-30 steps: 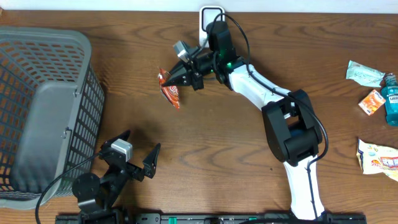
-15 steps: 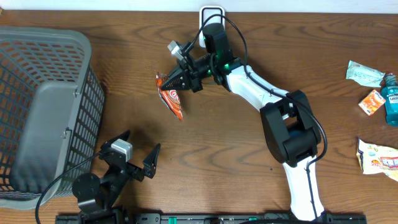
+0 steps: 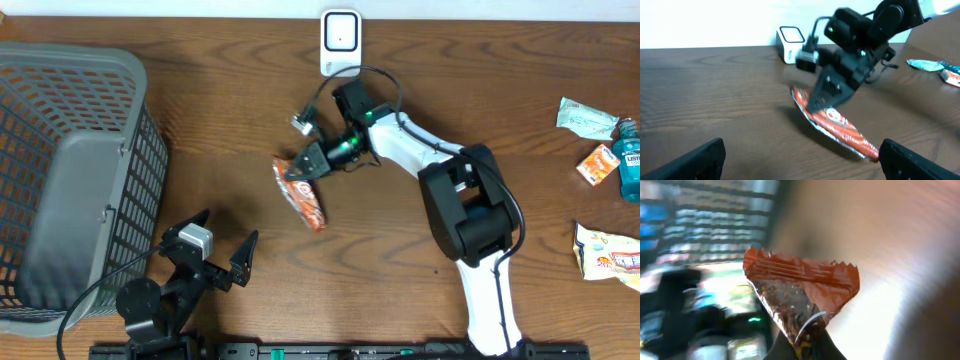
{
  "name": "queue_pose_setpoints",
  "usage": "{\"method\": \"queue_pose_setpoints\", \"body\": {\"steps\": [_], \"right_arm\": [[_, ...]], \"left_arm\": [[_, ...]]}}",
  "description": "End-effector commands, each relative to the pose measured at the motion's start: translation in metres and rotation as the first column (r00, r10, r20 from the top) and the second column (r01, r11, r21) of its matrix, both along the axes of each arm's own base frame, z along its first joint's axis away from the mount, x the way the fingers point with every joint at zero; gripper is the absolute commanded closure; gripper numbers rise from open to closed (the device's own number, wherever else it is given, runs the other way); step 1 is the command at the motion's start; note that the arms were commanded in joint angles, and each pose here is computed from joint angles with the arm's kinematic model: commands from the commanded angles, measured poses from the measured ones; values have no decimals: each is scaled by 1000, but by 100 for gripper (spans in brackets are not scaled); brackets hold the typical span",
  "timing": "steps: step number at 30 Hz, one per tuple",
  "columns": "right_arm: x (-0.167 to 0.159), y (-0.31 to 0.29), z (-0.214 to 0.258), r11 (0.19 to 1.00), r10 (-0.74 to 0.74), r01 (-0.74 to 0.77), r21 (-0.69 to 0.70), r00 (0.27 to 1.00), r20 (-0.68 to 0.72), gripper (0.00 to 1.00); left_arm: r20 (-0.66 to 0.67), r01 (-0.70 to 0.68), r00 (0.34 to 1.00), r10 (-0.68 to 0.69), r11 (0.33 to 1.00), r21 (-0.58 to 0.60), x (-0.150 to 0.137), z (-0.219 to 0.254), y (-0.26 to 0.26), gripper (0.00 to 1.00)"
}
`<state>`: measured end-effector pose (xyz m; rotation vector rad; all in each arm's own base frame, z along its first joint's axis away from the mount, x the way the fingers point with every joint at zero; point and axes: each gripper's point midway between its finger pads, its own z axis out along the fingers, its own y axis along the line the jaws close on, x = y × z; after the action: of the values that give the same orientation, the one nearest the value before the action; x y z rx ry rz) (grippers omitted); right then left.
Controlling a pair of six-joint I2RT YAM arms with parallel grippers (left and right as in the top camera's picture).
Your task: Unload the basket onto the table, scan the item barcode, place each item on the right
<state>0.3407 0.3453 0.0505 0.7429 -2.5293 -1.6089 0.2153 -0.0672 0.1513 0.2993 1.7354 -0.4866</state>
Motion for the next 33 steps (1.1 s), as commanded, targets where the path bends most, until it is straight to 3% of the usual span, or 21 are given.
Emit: {"method": "queue_pose_setpoints", "body": {"steps": [1,7,9,10,11,13,19,21,23,26,30,33], "right_arm": [[14,-31,-37,971,-35,61,-232,993,116,99],[-1,-39,-51,966,-19,40,-257,996,82,96],[-2,-46,-61,952,-25,49,-302,996,84,72],[0,-55,-70,930,-35,69,-361,994,100,56],[6,-67,-81,886,-60,112,-451,990,128,33],[14,-76,-83,854,-78,146,-499,985,155,1],[39,-74,-19,855,-90,210,-474,960,263,1],[44,-80,-2,816,-90,266,-514,936,341,1],[51,-103,9,659,-95,403,-636,882,461,1],[44,-116,13,501,-101,497,-708,847,522,1],[17,-118,12,355,-96,534,-767,837,539,1],[-3,-113,19,290,-109,559,-777,826,553,1]], "left_arm": [[-35,10,999,-10,1000,-15,-2,-11,-2,2],[-35,10,999,-10,1000,-15,-2,-11,-2,2],[-35,10,999,-10,1000,-15,-2,-11,-2,2],[-35,10,999,-10,1000,-15,-2,-11,-2,2],[-35,10,999,-10,1000,-15,-2,-11,-2,2],[-35,10,999,-10,1000,-15,-2,-11,-2,2],[-35,10,999,-10,1000,-15,-2,-11,-2,2],[-35,10,999,-10,1000,-15,-2,-11,-2,2],[-35,10,999,-10,1000,-15,-2,-11,-2,2],[-35,10,999,-10,1000,-15,-2,-11,-2,2],[-35,10,999,-10,1000,-15,-2,-11,-2,2],[-35,10,999,-10,1000,-15,-2,-11,-2,2]]}}
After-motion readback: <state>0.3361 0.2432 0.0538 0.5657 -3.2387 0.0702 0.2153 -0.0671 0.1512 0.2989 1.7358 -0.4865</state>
